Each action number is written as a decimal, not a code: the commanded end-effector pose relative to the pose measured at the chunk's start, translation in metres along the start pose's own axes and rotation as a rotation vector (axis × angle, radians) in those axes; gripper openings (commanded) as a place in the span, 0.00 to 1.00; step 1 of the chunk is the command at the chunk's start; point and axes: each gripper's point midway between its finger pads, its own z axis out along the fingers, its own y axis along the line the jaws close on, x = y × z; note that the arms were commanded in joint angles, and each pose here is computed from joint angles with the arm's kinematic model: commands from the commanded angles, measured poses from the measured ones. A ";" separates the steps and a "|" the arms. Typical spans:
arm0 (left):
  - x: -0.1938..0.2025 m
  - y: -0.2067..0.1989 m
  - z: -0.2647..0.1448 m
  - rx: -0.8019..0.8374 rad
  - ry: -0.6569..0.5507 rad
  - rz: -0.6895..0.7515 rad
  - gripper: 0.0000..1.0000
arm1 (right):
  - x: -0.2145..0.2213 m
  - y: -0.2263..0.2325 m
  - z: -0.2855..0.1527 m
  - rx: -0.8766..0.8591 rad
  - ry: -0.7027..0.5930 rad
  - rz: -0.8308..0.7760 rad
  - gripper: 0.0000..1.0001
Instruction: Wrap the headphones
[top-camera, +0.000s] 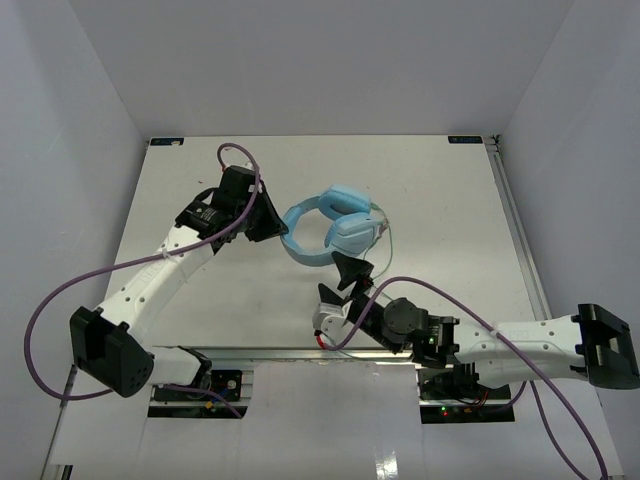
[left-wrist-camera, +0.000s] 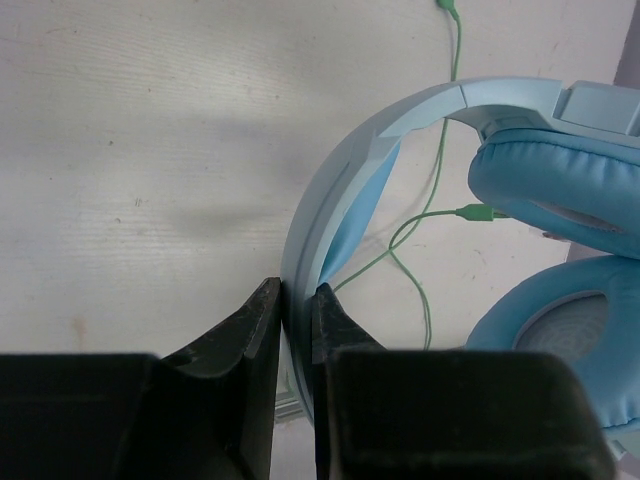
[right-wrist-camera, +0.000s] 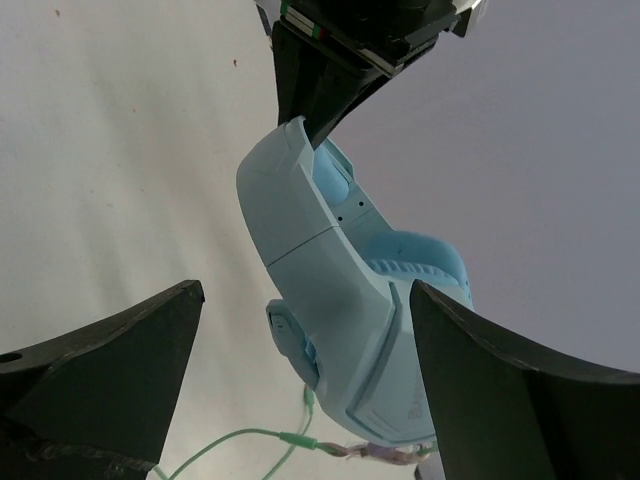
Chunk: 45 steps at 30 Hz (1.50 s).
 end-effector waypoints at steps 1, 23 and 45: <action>-0.012 -0.036 -0.030 0.171 -0.051 -0.052 0.00 | -0.025 -0.026 0.013 0.079 -0.042 -0.094 0.91; -0.006 -0.017 -0.030 0.134 -0.082 0.024 0.00 | -0.010 0.023 0.055 -0.165 0.103 -0.283 0.84; -0.007 -0.029 -0.042 0.216 -0.084 0.173 0.57 | -0.012 -0.023 0.071 -0.131 0.090 -0.044 0.08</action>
